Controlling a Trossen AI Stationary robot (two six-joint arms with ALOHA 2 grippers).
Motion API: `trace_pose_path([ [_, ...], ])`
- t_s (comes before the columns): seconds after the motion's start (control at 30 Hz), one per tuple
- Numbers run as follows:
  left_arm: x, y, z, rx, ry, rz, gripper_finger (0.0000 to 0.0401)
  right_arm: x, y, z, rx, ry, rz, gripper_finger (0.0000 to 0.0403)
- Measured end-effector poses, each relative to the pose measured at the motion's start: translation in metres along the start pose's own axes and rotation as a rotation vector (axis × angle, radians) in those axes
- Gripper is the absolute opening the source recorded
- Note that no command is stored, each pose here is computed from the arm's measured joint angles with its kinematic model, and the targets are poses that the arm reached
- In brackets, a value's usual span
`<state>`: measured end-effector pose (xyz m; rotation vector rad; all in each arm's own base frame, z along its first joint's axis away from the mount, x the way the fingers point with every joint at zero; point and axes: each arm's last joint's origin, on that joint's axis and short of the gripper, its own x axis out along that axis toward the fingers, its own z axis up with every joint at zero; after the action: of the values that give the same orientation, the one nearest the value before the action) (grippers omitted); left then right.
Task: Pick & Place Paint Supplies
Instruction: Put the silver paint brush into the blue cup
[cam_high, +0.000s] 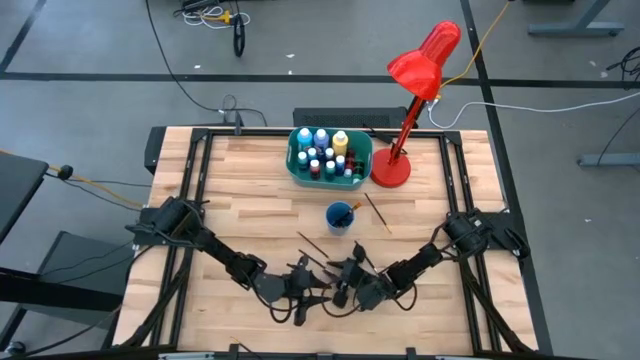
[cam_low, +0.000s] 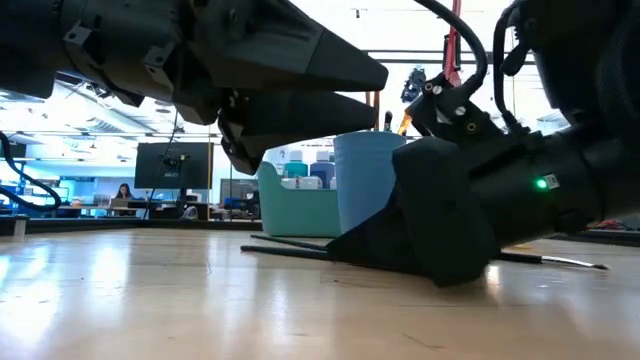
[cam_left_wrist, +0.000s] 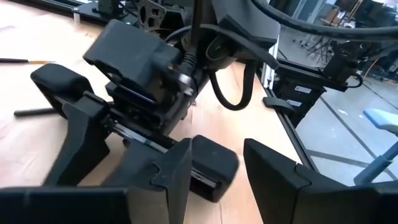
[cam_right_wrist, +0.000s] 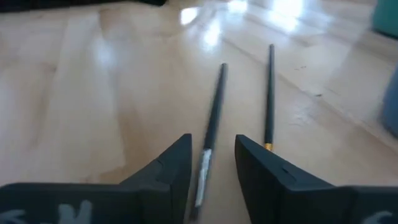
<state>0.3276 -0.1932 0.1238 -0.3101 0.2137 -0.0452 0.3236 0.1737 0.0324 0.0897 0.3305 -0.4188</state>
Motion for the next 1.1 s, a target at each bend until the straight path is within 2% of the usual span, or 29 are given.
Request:
trace_pose_path([
  [0.13, 0.0, 0.0, 0.0, 0.006, 0.004, 0.002, 0.0155, 0.001, -0.001, -0.006, -0.011, -0.009, -0.029, 0.0098],
  [0.37, 0.0, 0.0, 0.0, 0.007, 0.004, 0.002, 0.0155, 0.002, 0.0, -0.004, -0.092, -0.012, 0.014, 0.001],
  [0.6, 0.0, 0.0, 0.0, 0.006, 0.005, 0.002, 0.0155, 0.0, 0.002, -0.002, -0.106, -0.016, 0.047, 0.0005],
  [0.87, 0.0, 0.0, 0.0, 0.006, 0.005, 0.002, 0.0155, -0.014, 0.009, 0.018, -0.251, -0.034, 0.077, 0.0],
  [1.1, 0.0, 0.0, 0.0, 0.006, 0.005, 0.002, 0.0155, -0.014, 0.009, 0.02, -0.26, -0.015, 0.115, 0.0003],
])
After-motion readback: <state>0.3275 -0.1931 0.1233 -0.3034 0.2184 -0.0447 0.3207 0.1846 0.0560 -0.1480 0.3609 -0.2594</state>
